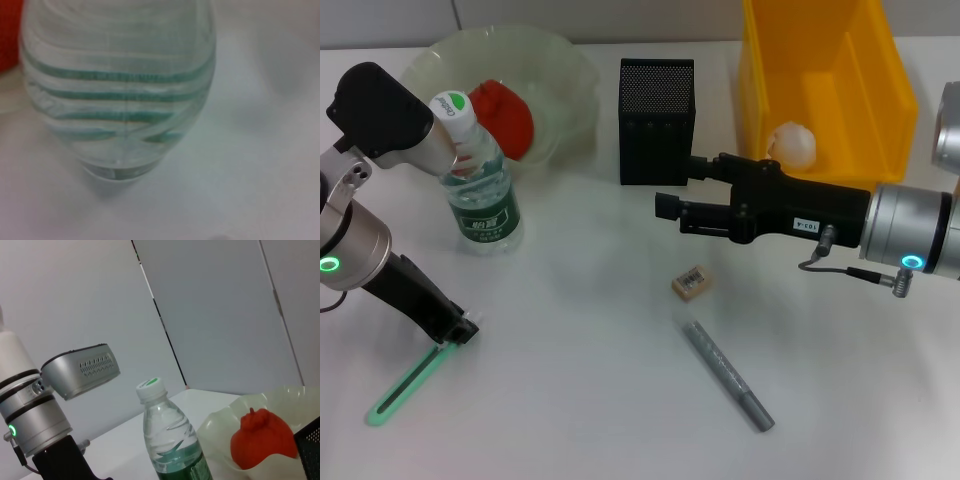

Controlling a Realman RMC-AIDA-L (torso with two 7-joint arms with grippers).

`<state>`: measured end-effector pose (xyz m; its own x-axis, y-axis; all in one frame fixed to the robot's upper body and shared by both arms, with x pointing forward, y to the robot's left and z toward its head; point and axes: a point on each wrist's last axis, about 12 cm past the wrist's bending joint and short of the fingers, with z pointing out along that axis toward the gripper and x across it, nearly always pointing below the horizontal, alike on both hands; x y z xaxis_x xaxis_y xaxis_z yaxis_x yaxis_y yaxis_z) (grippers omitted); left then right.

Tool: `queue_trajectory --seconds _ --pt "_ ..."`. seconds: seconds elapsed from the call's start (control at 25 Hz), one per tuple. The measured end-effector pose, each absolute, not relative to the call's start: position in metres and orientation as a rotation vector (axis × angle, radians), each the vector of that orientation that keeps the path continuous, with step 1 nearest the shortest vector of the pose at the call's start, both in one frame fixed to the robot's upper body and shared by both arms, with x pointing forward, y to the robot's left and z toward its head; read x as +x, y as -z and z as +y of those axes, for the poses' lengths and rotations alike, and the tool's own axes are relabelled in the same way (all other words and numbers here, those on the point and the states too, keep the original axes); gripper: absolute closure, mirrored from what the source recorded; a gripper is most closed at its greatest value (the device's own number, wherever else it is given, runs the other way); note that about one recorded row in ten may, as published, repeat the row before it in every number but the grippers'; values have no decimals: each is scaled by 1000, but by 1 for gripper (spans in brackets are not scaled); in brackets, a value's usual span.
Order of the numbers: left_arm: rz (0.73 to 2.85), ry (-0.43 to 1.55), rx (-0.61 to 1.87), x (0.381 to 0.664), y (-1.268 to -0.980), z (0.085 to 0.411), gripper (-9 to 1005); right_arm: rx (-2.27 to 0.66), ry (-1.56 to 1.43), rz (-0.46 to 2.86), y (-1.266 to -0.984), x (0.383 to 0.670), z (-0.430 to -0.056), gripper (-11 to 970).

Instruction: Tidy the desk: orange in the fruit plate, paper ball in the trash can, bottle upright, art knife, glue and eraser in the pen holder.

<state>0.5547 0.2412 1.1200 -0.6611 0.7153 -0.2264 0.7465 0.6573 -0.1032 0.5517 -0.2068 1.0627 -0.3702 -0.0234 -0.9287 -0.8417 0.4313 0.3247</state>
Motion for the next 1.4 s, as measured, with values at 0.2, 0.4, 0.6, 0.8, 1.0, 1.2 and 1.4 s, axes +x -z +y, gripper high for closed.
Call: queue_trajectory --seconds 0.2,0.4,0.6,0.8,1.0,1.2,1.4 --pt "2711 270 1205 555 -1119 242 731 -753 -1068 1723 -1063 552 -207 131" --pt "2709 267 1206 555 -1120 242 733 -753 -1068 1722 -1064 552 -207 131" --pt "2704 260 1205 556 -1120 242 735 -753 -1068 1722 -1063 552 -207 131" --pt "2701 255 1206 557 -1120 242 737 -754 -1065 1721 -1064 553 -207 131" --pt "2699 253 1206 558 -1121 242 807 -758 -1061 1718 -1065 554 -206 131" --pt "2678 258 1217 558 -1125 240 807 -745 -1054 1714 -1065 555 -207 131" --pt "2627 304 1231 556 -1136 235 806 -731 -1054 1713 -1065 554 -208 130"
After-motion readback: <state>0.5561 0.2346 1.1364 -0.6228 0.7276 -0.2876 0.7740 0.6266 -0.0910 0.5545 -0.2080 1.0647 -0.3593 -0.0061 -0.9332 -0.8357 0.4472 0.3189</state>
